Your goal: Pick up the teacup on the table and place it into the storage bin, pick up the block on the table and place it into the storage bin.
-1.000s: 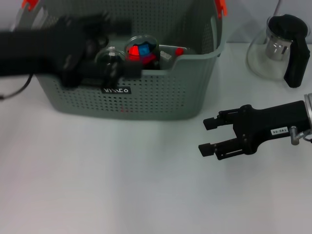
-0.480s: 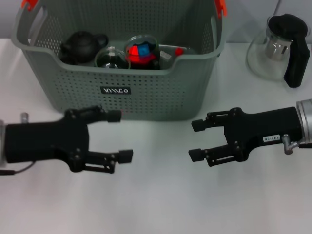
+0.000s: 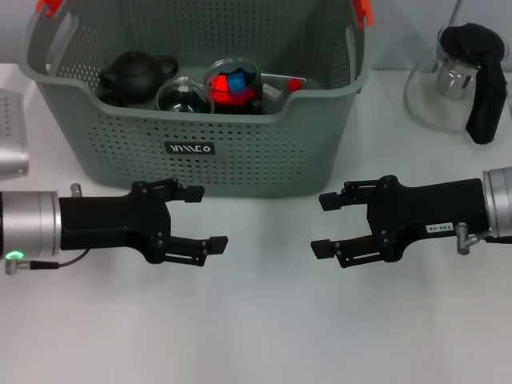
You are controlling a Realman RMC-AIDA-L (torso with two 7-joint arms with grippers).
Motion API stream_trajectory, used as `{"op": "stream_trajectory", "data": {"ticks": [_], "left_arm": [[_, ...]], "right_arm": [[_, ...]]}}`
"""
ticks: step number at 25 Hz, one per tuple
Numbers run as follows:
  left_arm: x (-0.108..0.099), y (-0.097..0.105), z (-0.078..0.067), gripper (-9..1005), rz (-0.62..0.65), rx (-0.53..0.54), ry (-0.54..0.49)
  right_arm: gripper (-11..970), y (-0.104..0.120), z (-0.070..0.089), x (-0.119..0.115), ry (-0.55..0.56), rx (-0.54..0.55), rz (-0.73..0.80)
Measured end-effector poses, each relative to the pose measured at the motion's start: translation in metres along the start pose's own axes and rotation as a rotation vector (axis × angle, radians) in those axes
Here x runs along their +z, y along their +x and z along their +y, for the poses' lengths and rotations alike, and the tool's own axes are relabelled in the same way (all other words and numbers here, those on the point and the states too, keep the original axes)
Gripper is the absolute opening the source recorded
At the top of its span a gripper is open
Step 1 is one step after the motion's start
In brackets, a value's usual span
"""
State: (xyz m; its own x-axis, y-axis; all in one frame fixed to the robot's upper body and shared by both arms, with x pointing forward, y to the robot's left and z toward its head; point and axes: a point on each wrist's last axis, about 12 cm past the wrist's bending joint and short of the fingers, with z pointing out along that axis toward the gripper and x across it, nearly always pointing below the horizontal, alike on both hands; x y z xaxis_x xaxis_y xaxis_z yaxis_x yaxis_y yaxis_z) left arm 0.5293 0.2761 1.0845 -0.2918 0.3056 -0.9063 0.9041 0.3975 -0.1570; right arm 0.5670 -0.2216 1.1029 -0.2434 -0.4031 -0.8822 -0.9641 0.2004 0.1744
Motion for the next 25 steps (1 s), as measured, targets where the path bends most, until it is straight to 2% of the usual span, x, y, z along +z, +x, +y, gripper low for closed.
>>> {"op": "stream_trajectory", "data": {"ticks": [12, 25], "left_arm": [[0.002, 0.001, 0.002, 963, 0.011, -0.003, 0.003], [0.006, 0.014, -0.011, 963, 0.052, -0.039, 0.075]], "right_arm": [[832, 0.012, 0.001, 0.020, 0.022, -0.007, 0.026], [832, 0.015, 0.004, 0.028, 0.011, -0.037, 0.050]]}}
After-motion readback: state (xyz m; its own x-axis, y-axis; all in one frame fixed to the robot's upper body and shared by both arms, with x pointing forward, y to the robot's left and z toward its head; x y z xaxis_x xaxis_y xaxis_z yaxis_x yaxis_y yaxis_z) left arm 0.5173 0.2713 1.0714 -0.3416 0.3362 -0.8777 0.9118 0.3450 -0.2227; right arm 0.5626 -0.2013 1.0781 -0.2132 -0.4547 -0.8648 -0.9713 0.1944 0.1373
